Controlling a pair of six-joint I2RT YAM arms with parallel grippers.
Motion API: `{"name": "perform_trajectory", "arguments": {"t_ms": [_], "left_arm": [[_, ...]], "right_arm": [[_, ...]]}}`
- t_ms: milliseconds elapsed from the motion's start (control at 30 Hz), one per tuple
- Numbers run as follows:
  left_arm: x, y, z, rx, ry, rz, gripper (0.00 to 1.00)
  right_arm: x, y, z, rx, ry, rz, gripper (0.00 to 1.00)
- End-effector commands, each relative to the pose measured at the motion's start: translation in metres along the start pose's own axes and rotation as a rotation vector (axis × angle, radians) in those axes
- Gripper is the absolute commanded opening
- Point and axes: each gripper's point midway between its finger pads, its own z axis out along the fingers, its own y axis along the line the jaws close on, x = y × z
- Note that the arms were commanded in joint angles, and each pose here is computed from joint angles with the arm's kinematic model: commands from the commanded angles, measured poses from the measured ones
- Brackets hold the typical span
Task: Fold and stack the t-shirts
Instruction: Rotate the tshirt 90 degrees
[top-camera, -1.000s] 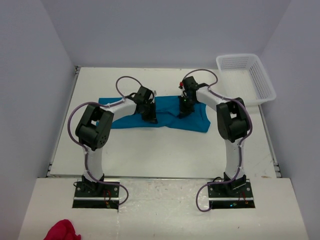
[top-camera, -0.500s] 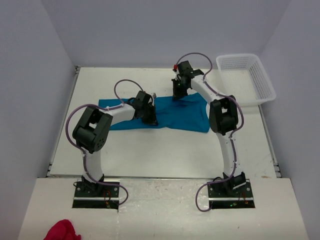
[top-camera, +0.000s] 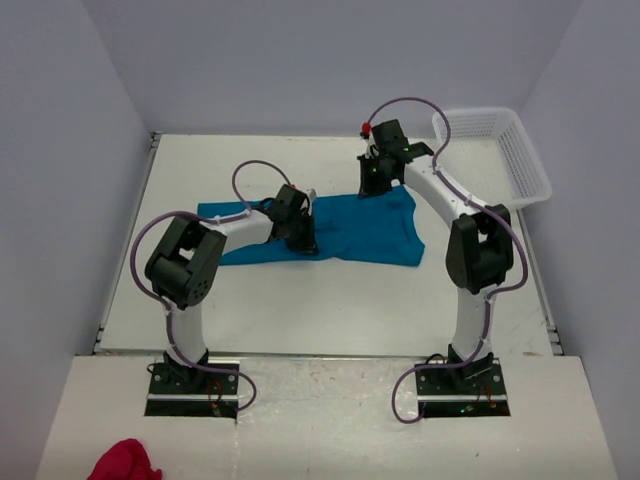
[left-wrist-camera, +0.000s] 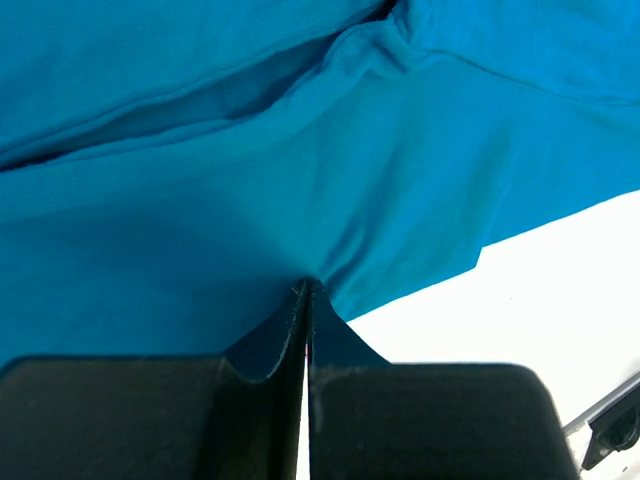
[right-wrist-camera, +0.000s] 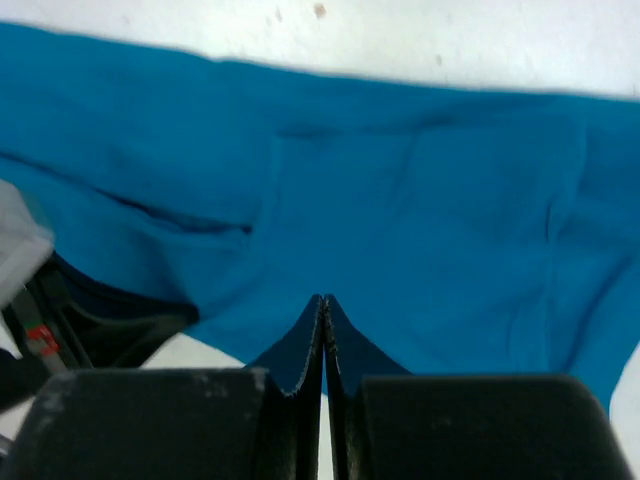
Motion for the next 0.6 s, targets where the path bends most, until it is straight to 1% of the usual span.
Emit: {"name": "perform_trajectory", "arguments": {"t_ms": [0,33,67,100,133,167,233,267,333,367,433,467,533,567], "left_arm": [[0.019,0.008,0.0,-0.067,0.059,0.009,0.0],[0.018,0.008,-0.003,-0.069,0.05,0.011,0.0],[0.017,0.01,-0.004,-0.082,0.041,0.018,0.0],[0.017,0.01,-0.006,-0.093,0.034,0.023,0.0],[0.013,0.009,-0.011,-0.101,0.02,0.03,0.0],[0.009,0.012,-0.015,-0.125,0.0,0.041,0.0],[-0.001,0.011,-0.026,-0.157,-0.035,0.072,0.0],[-0.009,0.007,-0.032,-0.157,-0.056,0.087,0.0],[-0.02,0.002,-0.045,-0.165,-0.084,0.127,0.0],[-0.03,-0.006,-0.05,-0.15,-0.111,0.145,0.0],[-0.039,-0.013,-0.057,-0.138,-0.118,0.189,0.0],[-0.054,-0.025,-0.063,-0.117,-0.145,0.204,0.0],[-0.058,-0.034,-0.062,-0.082,-0.121,0.229,0.0],[-0.069,-0.049,-0.066,-0.042,-0.142,0.241,0.0]], "right_arm": [[0.012,-0.017,-0.022,0.074,-0.041,-0.006,0.0],[0.013,-0.019,-0.023,0.074,-0.065,0.0,0.0],[0.037,-0.026,-0.017,0.088,-0.025,0.023,0.0],[0.037,-0.023,-0.027,0.08,-0.052,0.026,0.0],[0.041,-0.023,-0.028,0.075,-0.058,0.045,0.0],[0.056,-0.025,-0.026,0.078,-0.027,0.061,0.0],[0.062,-0.02,-0.033,0.047,-0.034,0.077,0.0],[0.077,-0.022,-0.031,0.045,-0.007,0.084,0.0],[0.081,-0.018,-0.041,0.025,-0.034,0.089,0.0],[0.094,-0.02,-0.04,0.024,-0.01,0.095,0.0],[0.102,-0.02,-0.047,0.021,-0.015,0.098,0.0],[0.105,-0.021,-0.048,0.027,-0.014,0.104,0.0],[0.112,-0.021,-0.056,0.03,-0.016,0.122,0.0],[0.115,-0.018,-0.059,0.019,-0.018,0.122,0.0]]}}
